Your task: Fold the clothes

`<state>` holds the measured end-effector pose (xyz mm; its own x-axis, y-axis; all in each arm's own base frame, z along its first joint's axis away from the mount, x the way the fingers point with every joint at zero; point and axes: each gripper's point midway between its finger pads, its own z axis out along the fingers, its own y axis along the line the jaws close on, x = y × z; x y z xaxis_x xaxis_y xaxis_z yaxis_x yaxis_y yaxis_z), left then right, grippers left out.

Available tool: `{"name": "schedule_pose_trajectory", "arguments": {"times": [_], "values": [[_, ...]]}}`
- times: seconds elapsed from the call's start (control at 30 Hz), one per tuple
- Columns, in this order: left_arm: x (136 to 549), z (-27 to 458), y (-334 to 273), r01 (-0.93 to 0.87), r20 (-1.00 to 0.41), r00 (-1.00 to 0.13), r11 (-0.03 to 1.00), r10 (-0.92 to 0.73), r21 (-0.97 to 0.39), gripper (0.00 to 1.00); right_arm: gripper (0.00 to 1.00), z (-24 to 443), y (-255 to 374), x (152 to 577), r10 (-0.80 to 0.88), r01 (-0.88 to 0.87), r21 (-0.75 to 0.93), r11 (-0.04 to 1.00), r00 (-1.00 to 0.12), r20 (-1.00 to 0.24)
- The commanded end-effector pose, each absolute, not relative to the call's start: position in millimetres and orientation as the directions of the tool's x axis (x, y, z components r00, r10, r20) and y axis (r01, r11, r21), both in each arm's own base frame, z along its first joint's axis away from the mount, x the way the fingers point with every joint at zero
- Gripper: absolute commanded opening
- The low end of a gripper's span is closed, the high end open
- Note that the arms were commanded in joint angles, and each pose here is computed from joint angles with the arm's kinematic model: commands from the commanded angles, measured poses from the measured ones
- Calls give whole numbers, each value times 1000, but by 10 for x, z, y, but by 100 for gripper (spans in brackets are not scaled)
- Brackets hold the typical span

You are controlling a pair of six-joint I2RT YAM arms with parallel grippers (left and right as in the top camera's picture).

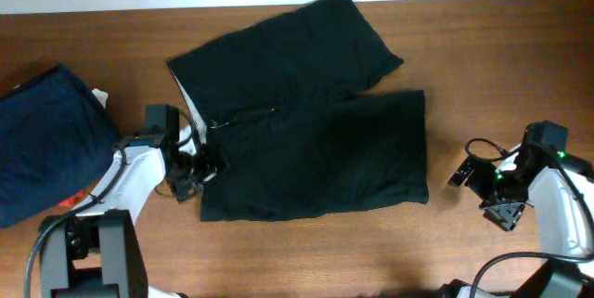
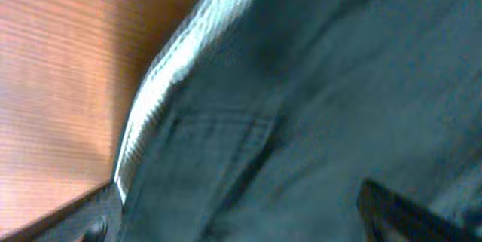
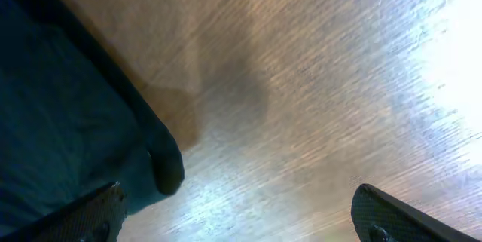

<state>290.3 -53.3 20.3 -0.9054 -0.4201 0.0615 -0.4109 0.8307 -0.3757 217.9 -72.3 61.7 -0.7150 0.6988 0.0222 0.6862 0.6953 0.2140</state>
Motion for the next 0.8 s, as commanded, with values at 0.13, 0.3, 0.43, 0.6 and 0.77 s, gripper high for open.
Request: {"name": "schedule_pose_trajectory", "arguments": {"times": [0.13, 0.3, 0.43, 0.6, 0.77], "values": [[2527, 482, -375, -516, 99, -855, 818, -509, -254, 99, 99, 589, -688, 2160, 689, 677, 228, 699, -724, 37], [2128, 530, -322, -762, 139, -645, 619, -751, -191, 99, 99, 589, -689, 2159, 679, 667, 229, 709, -734, 34], [1895, 148, -343, -849, 168, -525, 498, -834, -178, 98, 99, 589, -688, 2159, 679, 667, 229, 709, -734, 34], [1843, -106, -427, -856, 191, -506, 461, -841, -236, 89, 99, 589, -688, 2159, 679, 667, 229, 709, -734, 34], [2062, -146, -288, -834, 69, -509, 472, -858, -284, 65, 99, 589, -688, 2159, 679, 667, 229, 709, -734, 34]]}}
